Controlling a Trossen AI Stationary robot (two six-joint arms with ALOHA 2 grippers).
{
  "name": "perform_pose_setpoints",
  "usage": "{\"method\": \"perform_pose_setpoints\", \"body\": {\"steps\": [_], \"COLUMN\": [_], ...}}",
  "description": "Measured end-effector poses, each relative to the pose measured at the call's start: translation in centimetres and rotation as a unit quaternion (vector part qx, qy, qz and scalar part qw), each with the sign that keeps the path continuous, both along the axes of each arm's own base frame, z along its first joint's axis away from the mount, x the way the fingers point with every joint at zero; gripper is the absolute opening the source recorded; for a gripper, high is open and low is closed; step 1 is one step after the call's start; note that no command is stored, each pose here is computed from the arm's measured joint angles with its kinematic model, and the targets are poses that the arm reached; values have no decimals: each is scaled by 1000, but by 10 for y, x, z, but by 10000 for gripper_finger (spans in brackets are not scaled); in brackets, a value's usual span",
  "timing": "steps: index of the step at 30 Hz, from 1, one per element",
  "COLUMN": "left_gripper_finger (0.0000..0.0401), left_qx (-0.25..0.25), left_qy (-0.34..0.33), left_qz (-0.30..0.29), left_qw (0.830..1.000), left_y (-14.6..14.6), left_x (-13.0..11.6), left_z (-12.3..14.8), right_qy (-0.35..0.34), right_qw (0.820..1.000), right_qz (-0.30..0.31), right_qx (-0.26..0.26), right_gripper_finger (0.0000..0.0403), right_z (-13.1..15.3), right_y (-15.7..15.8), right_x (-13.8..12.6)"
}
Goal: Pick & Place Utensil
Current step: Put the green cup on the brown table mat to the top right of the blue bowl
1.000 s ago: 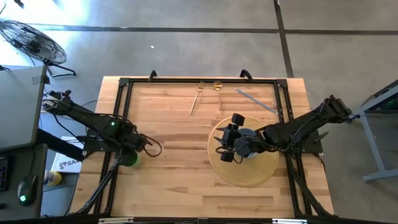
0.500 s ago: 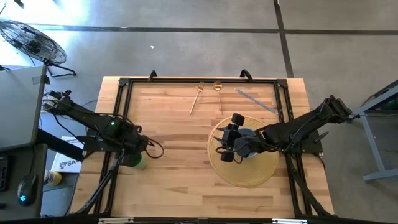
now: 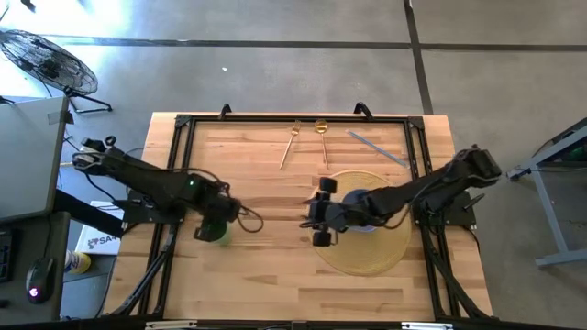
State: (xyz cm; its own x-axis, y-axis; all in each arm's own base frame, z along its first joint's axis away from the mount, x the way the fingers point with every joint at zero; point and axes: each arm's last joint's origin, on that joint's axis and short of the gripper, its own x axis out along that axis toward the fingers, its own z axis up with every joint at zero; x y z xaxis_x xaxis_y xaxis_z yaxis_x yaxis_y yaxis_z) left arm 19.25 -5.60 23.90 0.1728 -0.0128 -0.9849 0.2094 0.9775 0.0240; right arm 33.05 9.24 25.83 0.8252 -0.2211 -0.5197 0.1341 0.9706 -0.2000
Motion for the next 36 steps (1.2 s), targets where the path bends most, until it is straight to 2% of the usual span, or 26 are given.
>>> {"method": "perform_pose_setpoints", "body": {"steps": [4, 8, 12, 18, 22, 27, 36], "left_gripper_finger": [14, 14, 14, 14, 14, 14, 15], "left_qx": [1, 13, 1, -10, -10, 10, 16], "left_qy": [-61, -86, -92, -103, -84, -111, -128], "left_qz": [-6, -1, 2, 0, 1, 5, -6], "left_qw": [998, 996, 996, 995, 996, 994, 992], "left_y": [11, 20, 26, 24, 23, 23, 23], "left_x": [15, 22, 25, 33, 40, 52, 54], "left_z": [16, 25, 24, 21, 12, 7, 9], "right_qy": [6, 20, 26, 17, 3, -13, -11], "right_qw": [999, 999, 999, 997, 997, 996, 996], "right_qz": [32, 31, 30, 62, 74, 82, 78], "right_qx": [12, 11, 16, 32, 34, 27, 36], "right_gripper_finger": [172, 184, 196, 215, 226, 237, 267], "right_z": [-17, -28, -40, -59, -70, -74, -75], "right_y": [-3, -9, -13, -16, -22, -27, -29], "right_x": [17, 23, 31, 47, 57, 63, 63]}}
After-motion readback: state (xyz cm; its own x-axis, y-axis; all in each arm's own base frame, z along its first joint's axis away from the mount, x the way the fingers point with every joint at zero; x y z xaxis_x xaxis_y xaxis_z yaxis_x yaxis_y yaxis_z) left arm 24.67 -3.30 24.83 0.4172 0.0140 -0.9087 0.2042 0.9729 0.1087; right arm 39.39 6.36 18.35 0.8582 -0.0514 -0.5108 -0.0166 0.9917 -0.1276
